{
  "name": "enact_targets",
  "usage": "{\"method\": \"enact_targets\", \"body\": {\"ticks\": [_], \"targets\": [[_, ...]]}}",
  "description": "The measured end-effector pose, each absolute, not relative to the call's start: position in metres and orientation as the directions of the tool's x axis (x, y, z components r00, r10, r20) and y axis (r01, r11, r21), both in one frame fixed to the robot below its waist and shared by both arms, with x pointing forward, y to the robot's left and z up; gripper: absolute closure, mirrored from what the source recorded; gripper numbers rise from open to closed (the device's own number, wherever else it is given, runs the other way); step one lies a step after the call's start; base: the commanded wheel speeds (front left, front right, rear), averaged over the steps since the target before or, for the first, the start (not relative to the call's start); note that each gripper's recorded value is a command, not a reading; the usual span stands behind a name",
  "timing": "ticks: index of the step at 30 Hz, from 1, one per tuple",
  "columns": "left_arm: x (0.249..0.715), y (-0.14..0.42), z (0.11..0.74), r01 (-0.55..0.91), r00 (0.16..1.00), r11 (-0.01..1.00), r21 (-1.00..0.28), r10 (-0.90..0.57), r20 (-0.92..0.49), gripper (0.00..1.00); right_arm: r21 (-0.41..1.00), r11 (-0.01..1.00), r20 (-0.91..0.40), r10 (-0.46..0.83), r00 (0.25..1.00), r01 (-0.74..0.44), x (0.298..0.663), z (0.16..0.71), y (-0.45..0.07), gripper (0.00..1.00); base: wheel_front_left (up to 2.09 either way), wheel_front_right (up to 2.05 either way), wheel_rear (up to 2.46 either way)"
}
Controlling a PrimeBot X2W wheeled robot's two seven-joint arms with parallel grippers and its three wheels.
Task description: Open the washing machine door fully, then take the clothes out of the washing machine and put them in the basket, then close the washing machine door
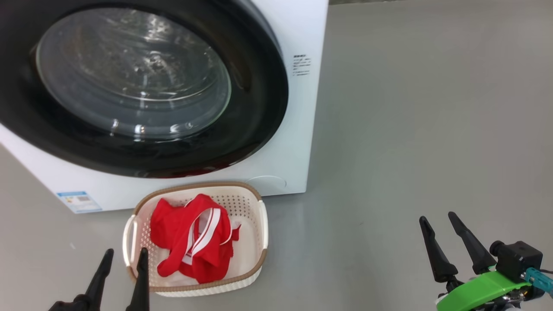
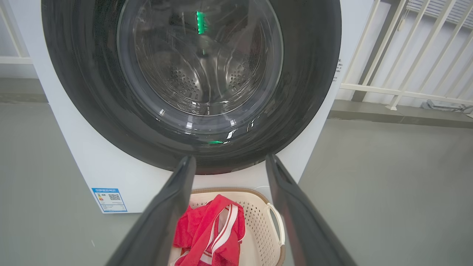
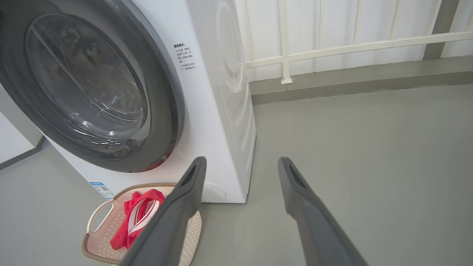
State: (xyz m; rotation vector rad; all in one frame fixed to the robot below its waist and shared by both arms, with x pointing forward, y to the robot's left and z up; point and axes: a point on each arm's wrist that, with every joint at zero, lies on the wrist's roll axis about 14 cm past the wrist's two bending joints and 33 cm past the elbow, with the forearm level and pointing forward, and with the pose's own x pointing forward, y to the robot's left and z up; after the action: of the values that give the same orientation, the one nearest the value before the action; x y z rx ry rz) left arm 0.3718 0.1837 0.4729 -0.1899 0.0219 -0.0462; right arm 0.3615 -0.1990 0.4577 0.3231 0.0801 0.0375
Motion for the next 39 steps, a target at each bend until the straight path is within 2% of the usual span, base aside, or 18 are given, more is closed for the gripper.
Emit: {"method": "enact_targets", "body": {"ticks": [19,39], "targets": [[0.365,0.18,0.479,0.065,0.998,0.981,-0.182,-0.066,-0.002,0.0,0.32,0.945,-0.085,-0.041,0.995,0.067,0.322,0.454,-0.225,0.0,0.0,0.0,0.0],[0.36,0.183,0.481,0.05,0.999,0.982,-0.184,-0.05,0.005,0.0,0.326,0.942,-0.08,-0.055,0.995,0.078,0.318,0.455,-0.227,0.0,0.0,0.0,0.0]]}}
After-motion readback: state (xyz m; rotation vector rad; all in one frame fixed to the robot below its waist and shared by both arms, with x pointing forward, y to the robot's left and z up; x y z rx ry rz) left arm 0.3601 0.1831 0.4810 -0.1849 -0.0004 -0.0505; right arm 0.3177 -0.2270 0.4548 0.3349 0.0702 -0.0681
